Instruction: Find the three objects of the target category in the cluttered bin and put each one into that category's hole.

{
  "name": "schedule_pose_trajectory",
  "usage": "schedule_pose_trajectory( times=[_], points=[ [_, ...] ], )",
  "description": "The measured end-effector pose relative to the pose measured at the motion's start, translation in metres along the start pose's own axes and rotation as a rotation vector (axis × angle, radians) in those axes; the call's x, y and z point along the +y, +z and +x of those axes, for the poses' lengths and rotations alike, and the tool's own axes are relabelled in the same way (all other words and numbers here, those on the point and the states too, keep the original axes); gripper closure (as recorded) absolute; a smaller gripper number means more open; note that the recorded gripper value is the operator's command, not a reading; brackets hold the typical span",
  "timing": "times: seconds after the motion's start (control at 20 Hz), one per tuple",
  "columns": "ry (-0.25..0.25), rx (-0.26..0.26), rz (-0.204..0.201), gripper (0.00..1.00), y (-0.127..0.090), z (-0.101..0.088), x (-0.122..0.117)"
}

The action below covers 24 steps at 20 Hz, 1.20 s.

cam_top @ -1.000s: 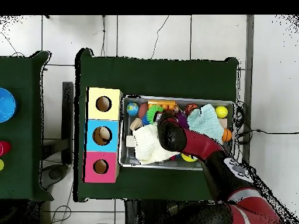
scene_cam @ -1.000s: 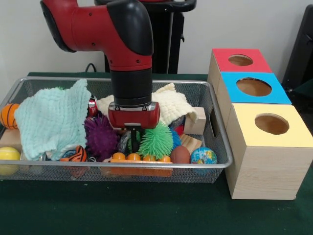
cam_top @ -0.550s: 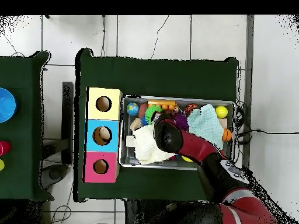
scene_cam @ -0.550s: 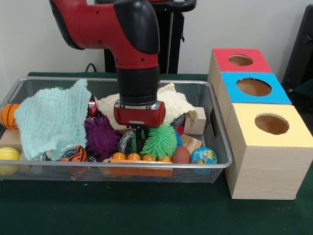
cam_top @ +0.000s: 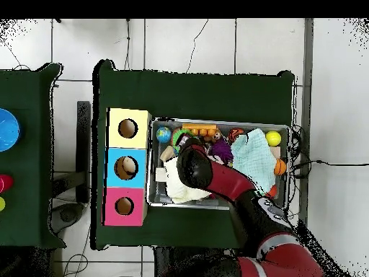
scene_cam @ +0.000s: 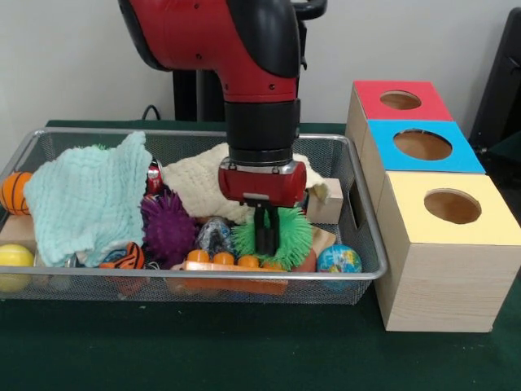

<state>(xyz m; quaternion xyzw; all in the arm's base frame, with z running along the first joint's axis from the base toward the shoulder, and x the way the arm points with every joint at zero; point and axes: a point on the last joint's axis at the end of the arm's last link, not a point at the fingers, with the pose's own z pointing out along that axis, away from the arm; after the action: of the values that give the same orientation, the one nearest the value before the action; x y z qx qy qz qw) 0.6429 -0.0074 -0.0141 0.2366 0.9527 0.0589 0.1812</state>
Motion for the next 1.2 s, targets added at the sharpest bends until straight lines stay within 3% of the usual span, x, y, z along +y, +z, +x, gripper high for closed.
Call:
schedule_pose_trajectory(
  times=[0.25,0.5,0.7,1.2],
  points=[
    [0.052,-0.029,-0.028,1.00,0.001,0.013,0.039],
    [0.071,0.005,-0.058,1.00,0.005,0.042,0.067],
    [0.104,-0.024,-0.056,1.00,0.004,0.036,0.065],
    [0.151,-0.026,-0.053,1.00,0.005,0.035,0.069]
  ],
)
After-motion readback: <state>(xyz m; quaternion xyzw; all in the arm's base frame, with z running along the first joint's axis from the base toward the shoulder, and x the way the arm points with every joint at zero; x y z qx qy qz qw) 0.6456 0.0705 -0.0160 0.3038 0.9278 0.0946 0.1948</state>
